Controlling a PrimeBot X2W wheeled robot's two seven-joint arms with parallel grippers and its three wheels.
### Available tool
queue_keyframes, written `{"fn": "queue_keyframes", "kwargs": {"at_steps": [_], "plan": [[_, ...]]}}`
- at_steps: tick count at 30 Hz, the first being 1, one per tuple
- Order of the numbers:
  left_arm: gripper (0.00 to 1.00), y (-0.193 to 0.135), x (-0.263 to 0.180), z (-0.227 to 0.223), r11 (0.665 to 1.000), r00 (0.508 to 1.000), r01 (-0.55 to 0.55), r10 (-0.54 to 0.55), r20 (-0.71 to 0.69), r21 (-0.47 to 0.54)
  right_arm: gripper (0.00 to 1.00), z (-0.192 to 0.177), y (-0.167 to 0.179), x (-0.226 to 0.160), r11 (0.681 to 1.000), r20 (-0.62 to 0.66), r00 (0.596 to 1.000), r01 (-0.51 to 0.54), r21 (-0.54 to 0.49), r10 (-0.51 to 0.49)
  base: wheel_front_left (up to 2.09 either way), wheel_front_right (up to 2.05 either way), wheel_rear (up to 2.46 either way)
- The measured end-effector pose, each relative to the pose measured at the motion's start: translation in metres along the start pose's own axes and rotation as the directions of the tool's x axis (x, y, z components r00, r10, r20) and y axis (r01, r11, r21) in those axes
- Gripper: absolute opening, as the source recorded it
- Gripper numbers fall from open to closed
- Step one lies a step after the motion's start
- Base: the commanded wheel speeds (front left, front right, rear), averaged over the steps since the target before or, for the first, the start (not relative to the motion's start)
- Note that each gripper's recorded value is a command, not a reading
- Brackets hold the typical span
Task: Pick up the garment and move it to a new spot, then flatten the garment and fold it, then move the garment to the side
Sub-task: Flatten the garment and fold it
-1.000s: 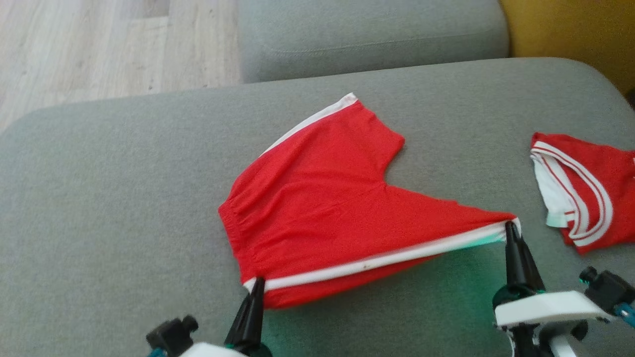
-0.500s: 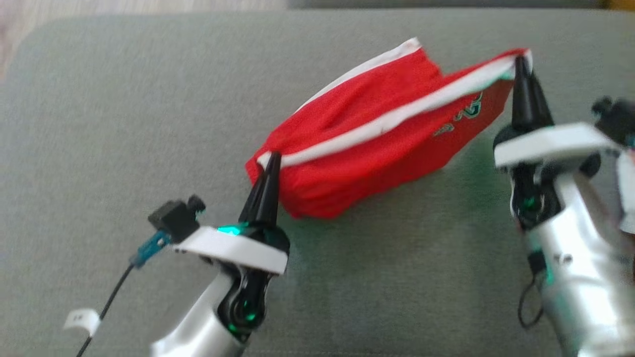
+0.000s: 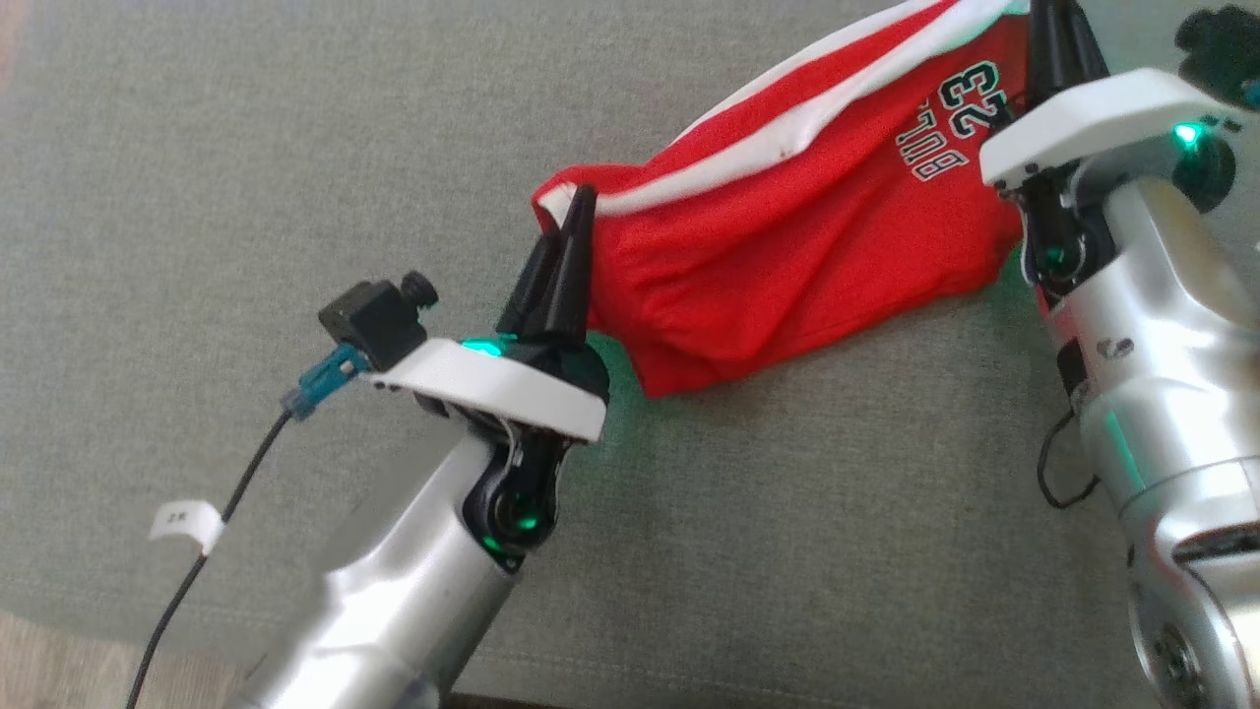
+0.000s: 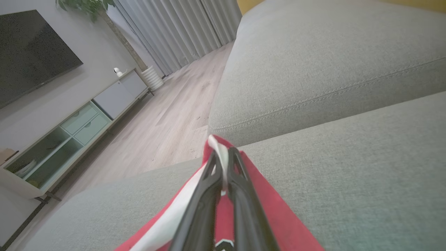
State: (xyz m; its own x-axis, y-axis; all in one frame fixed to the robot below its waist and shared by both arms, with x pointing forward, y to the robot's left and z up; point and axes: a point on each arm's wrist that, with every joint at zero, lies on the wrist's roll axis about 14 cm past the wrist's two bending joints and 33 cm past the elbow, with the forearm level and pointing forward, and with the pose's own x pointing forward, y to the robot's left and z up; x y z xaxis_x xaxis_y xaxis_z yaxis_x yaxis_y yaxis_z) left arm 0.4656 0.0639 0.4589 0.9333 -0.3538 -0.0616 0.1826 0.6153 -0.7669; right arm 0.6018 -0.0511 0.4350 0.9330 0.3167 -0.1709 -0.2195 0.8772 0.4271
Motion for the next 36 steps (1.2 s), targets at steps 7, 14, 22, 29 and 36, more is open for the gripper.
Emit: {"fn": "queue_keyframes", "kwargs": {"at_steps": [7, 14, 22, 29, 36], "plan": [[1.00, 0.027, 0.003, 0.012, 0.997, 0.996, -0.082, 0.081, 0.042, 0.012, 1.00, -0.015, -0.004, 0.006, 0.998, -0.031, 1.000, -0.001, -0.058, -0.001, 0.00, 0.00, 0.00], [1.00, 0.042, -0.015, 0.000, 0.990, 0.990, -0.140, 0.139, 0.032, 0.015, 1.00, -0.010, -0.025, -0.003, 0.971, -0.052, 0.999, 0.002, -0.238, -0.014, 0.00, 0.00, 0.00], [1.00, 0.051, -0.034, -0.001, 0.983, 0.982, -0.182, 0.181, 0.049, 0.023, 0.64, -0.063, -0.056, -0.033, 0.908, -0.268, 0.959, -0.028, -0.418, -0.094, 0.00, 0.00, 0.00], [1.00, 0.053, -0.048, 0.005, 0.977, 0.976, -0.206, 0.202, 0.078, 0.047, 0.00, -0.068, -0.049, -0.041, 0.938, -0.313, 0.941, 0.008, -0.347, -0.124, 0.00, 0.00, 0.00], [1.00, 0.054, -0.069, 0.015, 0.970, 0.966, -0.235, 0.225, 0.128, 0.069, 0.00, -0.064, -0.064, -0.079, 0.960, -0.241, 0.953, 0.122, -0.250, -0.184, 0.00, 0.00, 0.00]]}}
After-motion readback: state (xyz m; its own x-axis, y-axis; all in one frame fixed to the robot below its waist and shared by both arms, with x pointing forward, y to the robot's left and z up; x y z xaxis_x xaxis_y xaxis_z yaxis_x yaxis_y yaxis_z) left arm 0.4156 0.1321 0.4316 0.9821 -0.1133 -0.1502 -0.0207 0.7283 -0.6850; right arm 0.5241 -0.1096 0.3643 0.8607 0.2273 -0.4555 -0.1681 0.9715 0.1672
